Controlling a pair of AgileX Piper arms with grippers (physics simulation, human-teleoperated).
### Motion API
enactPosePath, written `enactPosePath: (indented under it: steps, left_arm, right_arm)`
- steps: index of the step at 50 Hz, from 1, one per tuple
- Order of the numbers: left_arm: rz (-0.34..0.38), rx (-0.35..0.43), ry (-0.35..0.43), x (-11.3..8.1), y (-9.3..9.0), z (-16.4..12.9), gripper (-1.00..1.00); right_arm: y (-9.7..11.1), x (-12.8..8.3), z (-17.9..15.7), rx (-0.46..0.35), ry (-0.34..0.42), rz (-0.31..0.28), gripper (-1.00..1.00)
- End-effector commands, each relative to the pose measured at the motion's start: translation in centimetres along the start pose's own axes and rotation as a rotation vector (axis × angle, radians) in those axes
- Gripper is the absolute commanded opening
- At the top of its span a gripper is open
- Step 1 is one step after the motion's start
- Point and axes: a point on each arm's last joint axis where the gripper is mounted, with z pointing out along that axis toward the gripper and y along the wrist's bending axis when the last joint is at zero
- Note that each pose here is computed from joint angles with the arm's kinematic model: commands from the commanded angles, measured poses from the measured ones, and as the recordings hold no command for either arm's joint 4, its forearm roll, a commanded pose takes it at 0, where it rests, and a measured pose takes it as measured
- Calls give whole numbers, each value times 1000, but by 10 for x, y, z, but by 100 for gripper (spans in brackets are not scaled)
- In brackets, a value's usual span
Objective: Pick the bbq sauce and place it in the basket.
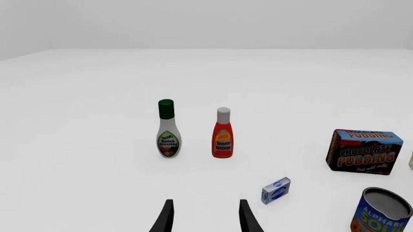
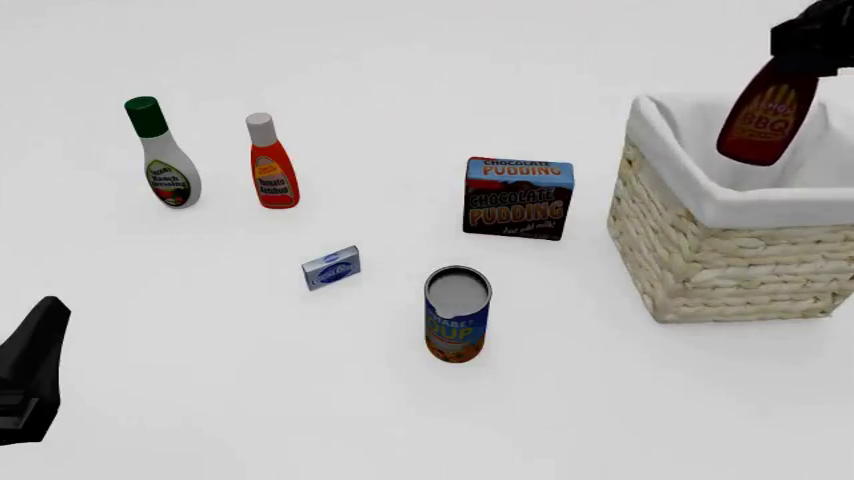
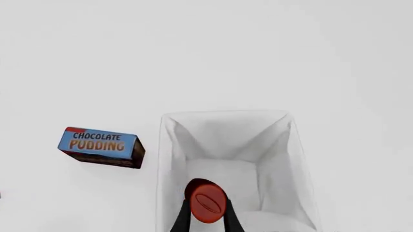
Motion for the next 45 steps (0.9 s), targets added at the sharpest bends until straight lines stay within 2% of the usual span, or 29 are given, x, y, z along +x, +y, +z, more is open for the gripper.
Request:
enactPosePath:
  steps: [1, 17, 45]
  left_arm:
    - [0, 0, 0, 0, 0, 0, 100]
    - [0, 0, 0, 0, 0, 0, 100]
    - [0, 0, 0, 0, 0, 0, 100]
  right_arm:
    - [-1, 9, 7, 7, 3, 28, -100]
    - [-4, 22, 17, 16, 17, 41, -100]
    - [-11, 33, 40, 38, 40, 62, -100]
